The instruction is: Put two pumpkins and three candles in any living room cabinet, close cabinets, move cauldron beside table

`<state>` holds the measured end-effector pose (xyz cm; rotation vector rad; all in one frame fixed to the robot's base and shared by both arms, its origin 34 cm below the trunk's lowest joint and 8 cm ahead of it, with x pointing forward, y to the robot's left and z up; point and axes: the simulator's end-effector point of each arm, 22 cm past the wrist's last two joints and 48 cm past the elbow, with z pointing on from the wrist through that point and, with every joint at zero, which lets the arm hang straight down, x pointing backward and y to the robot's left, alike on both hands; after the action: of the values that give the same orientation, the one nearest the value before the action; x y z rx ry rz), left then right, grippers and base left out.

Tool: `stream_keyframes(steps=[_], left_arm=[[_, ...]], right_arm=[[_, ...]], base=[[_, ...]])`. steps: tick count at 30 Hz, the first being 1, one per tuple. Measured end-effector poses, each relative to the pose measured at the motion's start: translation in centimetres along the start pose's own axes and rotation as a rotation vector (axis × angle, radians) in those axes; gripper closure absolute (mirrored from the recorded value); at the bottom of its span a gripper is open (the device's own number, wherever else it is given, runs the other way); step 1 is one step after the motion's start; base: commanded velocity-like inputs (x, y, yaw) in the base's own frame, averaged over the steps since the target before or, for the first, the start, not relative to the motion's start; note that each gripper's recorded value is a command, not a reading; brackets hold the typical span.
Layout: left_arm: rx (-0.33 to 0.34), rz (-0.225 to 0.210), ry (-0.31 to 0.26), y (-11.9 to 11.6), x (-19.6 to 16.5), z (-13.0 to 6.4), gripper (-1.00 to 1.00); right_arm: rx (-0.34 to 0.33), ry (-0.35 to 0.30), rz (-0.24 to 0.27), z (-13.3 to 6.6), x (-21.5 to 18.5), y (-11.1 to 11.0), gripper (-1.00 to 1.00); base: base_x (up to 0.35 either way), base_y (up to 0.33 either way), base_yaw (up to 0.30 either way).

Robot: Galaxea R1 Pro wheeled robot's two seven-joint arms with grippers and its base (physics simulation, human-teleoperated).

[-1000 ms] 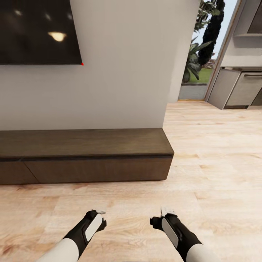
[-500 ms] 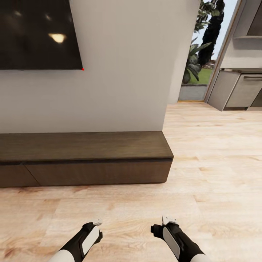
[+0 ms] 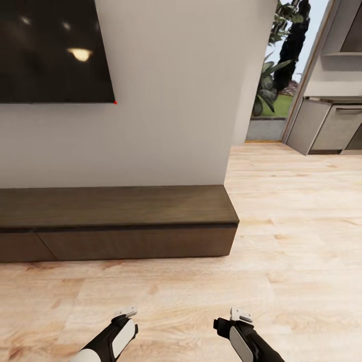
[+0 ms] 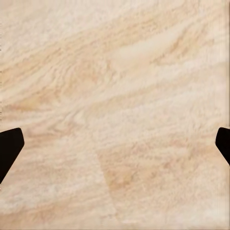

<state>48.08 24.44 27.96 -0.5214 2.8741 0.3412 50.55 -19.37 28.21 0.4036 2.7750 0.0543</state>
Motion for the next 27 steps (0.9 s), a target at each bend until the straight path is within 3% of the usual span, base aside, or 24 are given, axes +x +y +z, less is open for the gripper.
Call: stream_keyframes(steps=[27], left_arm=[[-0.008, 0.002, 0.012, 1.0, -1.8, -5.1, -1.0]], right_arm=[[0.004, -0.035, 0.001, -5.0, -3.5, 0.7, -1.0]], base=[[0.0, 0.0, 0.0]])
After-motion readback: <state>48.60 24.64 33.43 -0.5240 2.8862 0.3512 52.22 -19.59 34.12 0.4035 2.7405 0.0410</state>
